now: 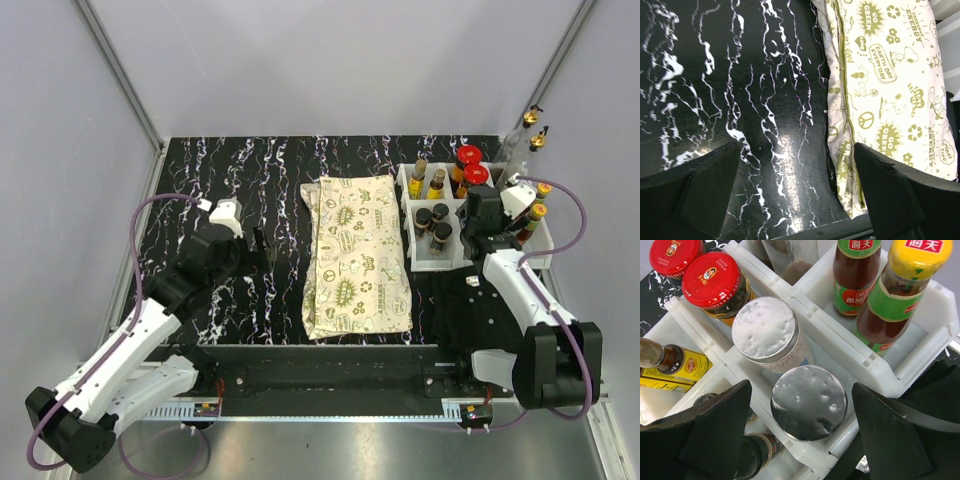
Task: Organize the condiment bottles
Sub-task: Place the bottle in the storage box, then reset both arms
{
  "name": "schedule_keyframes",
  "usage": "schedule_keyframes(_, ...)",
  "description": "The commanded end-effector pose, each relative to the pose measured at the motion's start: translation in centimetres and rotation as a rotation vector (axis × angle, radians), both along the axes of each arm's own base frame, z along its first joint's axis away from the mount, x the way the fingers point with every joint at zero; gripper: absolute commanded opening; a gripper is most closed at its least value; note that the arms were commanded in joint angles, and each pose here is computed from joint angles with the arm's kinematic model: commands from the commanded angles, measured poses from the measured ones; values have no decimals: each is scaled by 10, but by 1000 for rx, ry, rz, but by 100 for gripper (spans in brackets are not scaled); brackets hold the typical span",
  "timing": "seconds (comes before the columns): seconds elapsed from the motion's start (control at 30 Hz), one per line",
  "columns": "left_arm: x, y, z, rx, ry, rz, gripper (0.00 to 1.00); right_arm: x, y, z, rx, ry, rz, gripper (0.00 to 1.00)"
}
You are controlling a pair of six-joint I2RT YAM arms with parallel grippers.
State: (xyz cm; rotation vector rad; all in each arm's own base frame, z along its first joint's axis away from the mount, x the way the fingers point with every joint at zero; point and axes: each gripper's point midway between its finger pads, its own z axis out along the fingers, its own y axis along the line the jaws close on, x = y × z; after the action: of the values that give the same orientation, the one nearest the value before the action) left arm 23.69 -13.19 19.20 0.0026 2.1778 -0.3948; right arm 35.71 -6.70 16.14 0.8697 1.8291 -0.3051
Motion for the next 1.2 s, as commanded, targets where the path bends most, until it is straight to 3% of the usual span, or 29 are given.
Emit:
schedule_keyframes(0.0,9,-13,-5,-59,-3,39,99,-1,0,28,-7,-49,8,91)
schedule_keyframes(0.73,27,-41,-29,-41,16,106,99,-16,29,107,89,-267,179,98)
schedule_keyframes(1.17,40,-40,-29,-1,7,161,99,-16,67,142,130,-328,413,100)
